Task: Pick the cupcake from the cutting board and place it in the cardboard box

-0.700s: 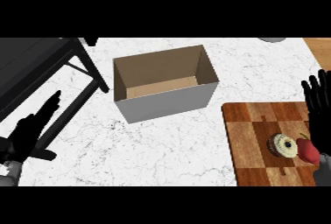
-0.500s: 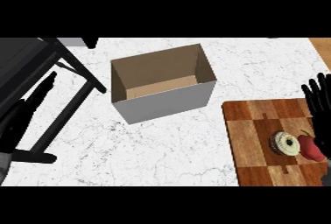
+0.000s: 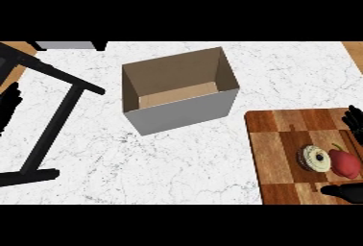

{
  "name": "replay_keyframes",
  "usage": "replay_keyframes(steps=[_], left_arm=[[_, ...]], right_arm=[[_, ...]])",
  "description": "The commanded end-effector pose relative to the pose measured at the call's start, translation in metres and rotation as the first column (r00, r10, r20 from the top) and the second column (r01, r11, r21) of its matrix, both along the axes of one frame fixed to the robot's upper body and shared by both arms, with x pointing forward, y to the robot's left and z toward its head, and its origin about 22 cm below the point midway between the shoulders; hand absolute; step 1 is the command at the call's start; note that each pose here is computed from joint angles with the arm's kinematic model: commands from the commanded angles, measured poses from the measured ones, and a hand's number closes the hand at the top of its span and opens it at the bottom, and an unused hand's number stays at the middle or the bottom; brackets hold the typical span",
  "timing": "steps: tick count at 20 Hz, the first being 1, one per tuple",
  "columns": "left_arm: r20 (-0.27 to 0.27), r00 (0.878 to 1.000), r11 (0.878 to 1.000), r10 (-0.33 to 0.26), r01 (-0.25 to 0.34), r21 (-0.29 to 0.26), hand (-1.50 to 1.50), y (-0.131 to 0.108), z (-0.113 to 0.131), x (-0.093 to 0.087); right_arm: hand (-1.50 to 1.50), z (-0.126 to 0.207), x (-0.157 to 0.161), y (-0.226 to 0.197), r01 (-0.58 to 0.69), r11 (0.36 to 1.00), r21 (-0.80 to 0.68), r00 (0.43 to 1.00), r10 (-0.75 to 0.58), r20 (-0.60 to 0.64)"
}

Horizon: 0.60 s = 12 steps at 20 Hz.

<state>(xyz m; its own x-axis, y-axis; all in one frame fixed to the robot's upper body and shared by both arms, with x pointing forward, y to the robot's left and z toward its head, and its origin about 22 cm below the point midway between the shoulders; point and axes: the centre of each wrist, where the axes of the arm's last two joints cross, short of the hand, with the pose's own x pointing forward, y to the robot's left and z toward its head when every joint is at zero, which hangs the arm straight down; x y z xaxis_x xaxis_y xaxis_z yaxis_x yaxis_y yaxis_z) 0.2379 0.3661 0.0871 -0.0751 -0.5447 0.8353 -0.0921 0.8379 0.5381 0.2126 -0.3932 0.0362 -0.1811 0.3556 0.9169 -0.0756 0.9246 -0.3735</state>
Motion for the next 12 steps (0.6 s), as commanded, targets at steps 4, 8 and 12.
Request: replay_keyframes(steps=[4,8,12], left_arm=[[-0.163,0.951,0.963,0.264,-0.269,-0.007,0.0,0.011,-0.05,-0.005],[-0.172,0.947,0.961,0.27,-0.277,-0.018,0.0,0.01,-0.06,-0.004],[-0.139,0.938,0.947,0.317,-0.321,-0.009,0.0,0.025,-0.049,0.012]], right_arm=[[-1.5,-0.006,-0.016,-0.063,-0.154,0.987,0.042,0.981,0.148,0.126],[-1.5,0.002,-0.006,-0.078,-0.142,0.957,-0.255,0.985,0.163,0.064],[-1.5,0.038,0.009,-0.082,-0.236,0.86,-0.452,0.97,0.232,-0.064]])
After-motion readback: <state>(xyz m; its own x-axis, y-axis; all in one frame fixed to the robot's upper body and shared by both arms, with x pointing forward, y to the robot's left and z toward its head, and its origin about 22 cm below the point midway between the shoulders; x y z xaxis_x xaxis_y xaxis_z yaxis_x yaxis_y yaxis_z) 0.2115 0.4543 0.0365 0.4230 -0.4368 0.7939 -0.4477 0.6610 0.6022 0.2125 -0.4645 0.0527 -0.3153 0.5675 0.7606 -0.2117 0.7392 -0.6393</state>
